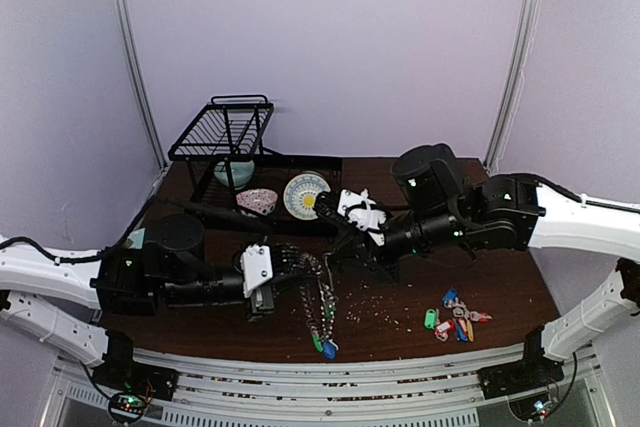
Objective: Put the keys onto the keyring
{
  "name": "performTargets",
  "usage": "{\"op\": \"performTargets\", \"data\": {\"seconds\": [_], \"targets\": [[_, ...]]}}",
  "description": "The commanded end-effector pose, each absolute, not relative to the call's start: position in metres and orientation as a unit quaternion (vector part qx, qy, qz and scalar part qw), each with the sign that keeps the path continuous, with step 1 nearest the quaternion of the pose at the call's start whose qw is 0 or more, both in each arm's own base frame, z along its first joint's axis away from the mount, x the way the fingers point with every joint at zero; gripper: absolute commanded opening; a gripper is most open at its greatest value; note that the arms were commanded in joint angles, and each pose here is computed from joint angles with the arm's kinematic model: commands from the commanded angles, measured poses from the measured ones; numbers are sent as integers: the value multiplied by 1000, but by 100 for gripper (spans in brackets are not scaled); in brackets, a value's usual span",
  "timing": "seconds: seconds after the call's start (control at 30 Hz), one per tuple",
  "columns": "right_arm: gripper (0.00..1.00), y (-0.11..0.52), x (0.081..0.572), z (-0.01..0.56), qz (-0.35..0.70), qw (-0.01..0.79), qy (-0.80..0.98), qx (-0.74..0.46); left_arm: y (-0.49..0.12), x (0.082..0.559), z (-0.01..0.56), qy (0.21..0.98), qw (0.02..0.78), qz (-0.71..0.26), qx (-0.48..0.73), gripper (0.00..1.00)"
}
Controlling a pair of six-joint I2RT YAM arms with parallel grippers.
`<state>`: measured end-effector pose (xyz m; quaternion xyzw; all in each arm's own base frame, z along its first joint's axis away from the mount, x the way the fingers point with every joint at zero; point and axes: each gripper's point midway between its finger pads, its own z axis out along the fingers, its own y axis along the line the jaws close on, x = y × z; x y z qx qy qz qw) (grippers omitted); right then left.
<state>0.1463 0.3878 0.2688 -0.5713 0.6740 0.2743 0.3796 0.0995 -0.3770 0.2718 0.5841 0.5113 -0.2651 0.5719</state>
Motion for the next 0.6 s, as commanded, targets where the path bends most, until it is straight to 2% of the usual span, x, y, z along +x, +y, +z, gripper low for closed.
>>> {"op": "performTargets", "data": {"seconds": [0.0, 0.17, 0.3, 0.43, 0.57], "targets": [[0, 387, 151, 271, 279, 378, 681, -561, -377, 85, 306, 447, 617, -290, 579, 0], [0, 383, 136, 278, 307, 365, 658, -583, -376, 96, 308, 474, 622, -277, 558, 0], [0, 371, 121, 287, 363, 308, 645, -598, -372, 108, 304, 497, 627, -243, 549, 0], [0, 371, 104, 282, 406, 249, 642, -601, -369, 107, 303, 474, 648, -197, 562, 0], [0, 376, 97, 286, 428, 237, 631, -602, -375, 103, 301, 456, 649, -186, 580, 0]]}}
